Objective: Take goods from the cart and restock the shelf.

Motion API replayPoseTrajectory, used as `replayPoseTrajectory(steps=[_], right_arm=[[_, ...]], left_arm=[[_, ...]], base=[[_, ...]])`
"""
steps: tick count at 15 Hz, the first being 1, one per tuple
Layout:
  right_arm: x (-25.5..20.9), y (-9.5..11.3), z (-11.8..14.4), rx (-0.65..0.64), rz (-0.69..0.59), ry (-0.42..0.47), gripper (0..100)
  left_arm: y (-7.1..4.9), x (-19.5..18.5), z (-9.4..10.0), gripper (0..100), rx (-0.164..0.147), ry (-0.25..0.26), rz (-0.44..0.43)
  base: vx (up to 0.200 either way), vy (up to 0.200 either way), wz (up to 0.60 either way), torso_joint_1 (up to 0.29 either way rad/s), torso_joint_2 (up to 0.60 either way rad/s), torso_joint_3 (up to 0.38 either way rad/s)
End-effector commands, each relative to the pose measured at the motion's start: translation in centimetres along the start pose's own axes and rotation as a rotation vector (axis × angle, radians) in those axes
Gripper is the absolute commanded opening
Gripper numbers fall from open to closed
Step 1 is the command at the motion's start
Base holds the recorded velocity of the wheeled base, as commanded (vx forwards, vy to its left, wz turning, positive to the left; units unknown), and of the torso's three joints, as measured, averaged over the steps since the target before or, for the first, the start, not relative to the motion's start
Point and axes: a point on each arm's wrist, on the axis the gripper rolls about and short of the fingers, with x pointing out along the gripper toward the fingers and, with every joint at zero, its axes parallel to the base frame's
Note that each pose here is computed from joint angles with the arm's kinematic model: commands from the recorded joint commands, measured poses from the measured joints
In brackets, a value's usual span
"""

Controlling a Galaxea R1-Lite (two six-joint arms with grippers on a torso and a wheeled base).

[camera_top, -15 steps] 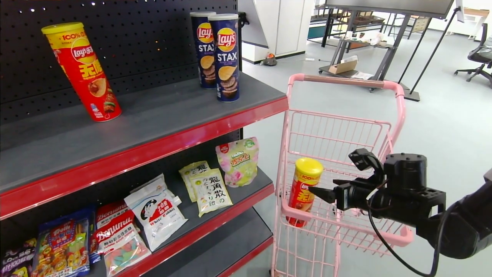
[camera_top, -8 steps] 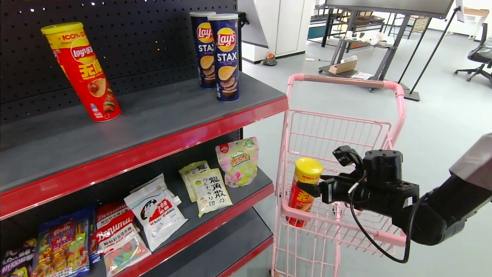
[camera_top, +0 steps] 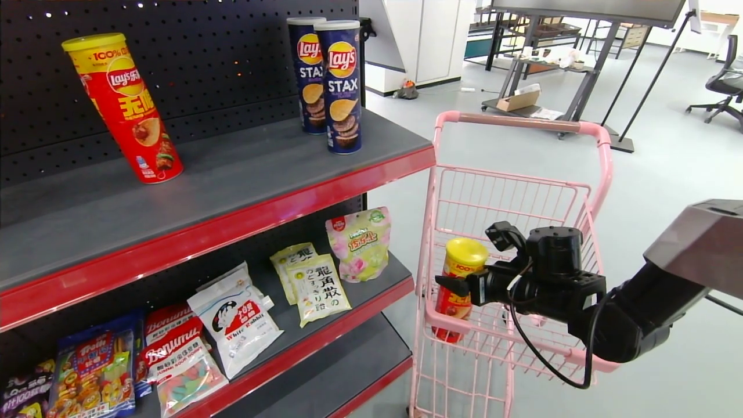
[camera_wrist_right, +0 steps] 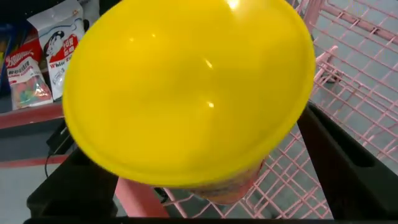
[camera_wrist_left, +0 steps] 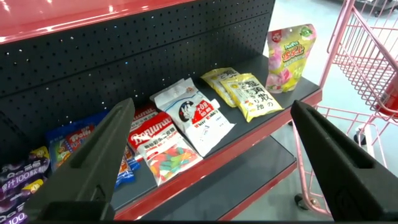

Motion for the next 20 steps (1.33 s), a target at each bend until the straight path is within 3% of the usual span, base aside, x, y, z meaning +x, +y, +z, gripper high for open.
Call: replayPoseTrajectory(steps=[1, 7, 10, 13, 16, 18, 20], right_arm=[[0.4, -0.1, -0.5, 0.005, 0.001, 0.016, 0], [0.2, 0.0, -0.6, 0.007, -0.018, 0.013, 0], [-1.7, 0.4, 3.0, -0.023, -0.147, -0.100, 0], [-5.6, 1.8, 7.9, -0.083, -0.202, -0.133, 0], [-10.4, 3.5, 13.6, -0.160, -0.272, -0.260, 0], [-14.5, 4.5, 14.3, -0.198, -0.404, -0.290, 0], [-19.8, 5.7, 12.2, -0.208, -0.359, -0.228, 0]], left_arm=[[0.0, 0.0, 0.0, 100, 0.000, 0.001, 0.000], [0.0, 0.0, 0.0, 100, 0.000, 0.001, 0.000], [0.0, 0.0, 0.0, 100, 0.000, 0.001, 0.000], [0.0, 0.0, 0.0, 100, 0.000, 0.001, 0.000], [0.0, 0.0, 0.0, 100, -0.001, 0.003, -0.001], [0.0, 0.0, 0.0, 100, -0.001, 0.001, 0.000], [0.0, 0.0, 0.0, 100, -0.001, 0.001, 0.002]], base=[[0.000, 0.000, 0.00, 0.000, 0.00, 0.000], [0.000, 0.000, 0.00, 0.000, 0.00, 0.000], [0.000, 0.000, 0.00, 0.000, 0.00, 0.000], [0.000, 0.000, 0.00, 0.000, 0.00, 0.000], [0.000, 0.000, 0.00, 0.000, 0.00, 0.000], [0.000, 0.000, 0.00, 0.000, 0.00, 0.000], [0.000, 0.000, 0.00, 0.000, 0.00, 0.000]])
